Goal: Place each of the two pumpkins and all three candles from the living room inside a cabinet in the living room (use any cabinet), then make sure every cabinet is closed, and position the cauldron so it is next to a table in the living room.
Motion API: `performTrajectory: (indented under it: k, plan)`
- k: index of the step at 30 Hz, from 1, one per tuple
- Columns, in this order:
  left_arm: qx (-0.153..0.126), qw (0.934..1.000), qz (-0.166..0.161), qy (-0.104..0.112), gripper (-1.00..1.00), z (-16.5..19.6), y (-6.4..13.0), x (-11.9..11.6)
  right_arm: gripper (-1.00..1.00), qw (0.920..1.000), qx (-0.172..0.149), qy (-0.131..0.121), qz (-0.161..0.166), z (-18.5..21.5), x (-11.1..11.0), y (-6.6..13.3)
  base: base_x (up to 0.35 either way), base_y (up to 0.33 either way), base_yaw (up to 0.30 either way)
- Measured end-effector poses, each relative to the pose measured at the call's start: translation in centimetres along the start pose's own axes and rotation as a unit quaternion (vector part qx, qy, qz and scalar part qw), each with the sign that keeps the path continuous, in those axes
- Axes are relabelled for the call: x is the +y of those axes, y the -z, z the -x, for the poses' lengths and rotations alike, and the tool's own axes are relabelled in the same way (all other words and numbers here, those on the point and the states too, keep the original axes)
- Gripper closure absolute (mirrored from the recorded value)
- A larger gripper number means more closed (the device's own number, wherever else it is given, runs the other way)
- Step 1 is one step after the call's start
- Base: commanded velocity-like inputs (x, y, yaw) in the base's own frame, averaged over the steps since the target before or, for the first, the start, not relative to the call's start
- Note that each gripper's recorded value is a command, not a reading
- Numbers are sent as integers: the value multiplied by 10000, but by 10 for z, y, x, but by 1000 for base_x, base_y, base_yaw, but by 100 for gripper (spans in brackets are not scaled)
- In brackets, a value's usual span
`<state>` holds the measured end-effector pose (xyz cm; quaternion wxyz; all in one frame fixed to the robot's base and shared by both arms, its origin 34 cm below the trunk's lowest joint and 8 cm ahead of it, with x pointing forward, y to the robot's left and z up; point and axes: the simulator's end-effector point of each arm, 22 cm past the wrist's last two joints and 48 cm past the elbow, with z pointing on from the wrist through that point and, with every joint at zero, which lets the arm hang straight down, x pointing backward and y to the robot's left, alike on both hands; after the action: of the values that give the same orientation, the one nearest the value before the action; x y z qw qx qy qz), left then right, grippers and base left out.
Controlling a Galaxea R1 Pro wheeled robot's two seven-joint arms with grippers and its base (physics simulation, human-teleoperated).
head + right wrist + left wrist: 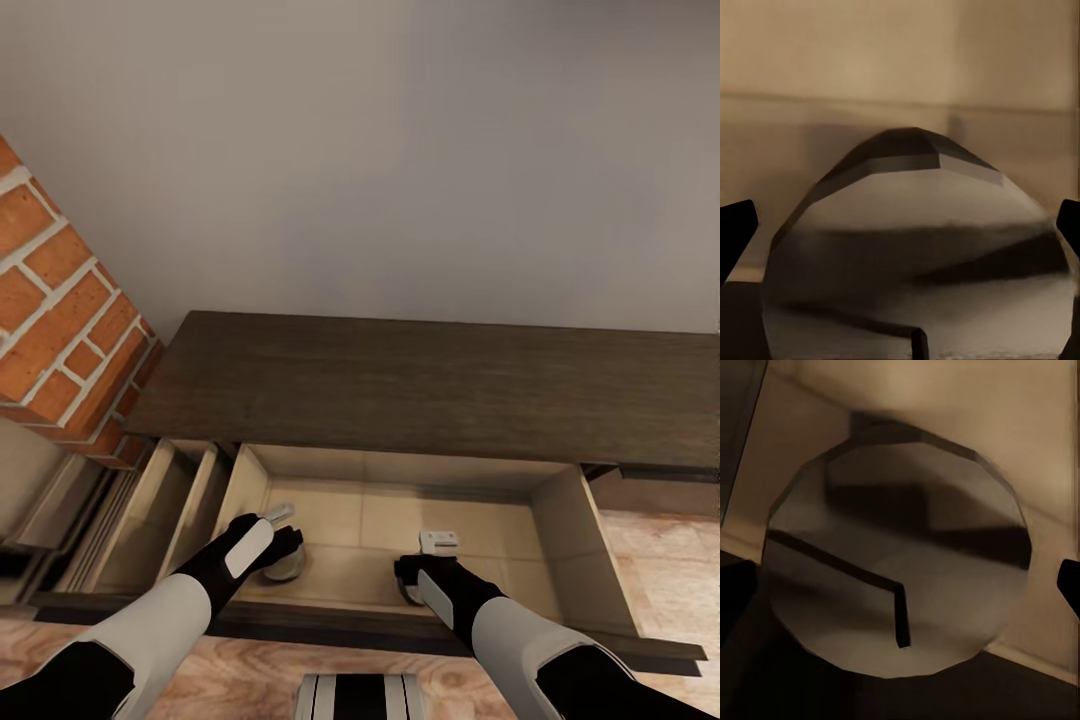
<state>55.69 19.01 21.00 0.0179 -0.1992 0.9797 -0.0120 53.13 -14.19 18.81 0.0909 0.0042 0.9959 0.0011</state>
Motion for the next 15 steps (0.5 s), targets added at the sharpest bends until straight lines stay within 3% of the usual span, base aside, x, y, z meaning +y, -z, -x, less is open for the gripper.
performTrajectory:
  k: [15]
  plan:
    - [31, 10000, 0, -15, -100, 6, 32, -4, -100, 10000, 10, 1, 8, 13, 1, 31, 0, 0, 0]
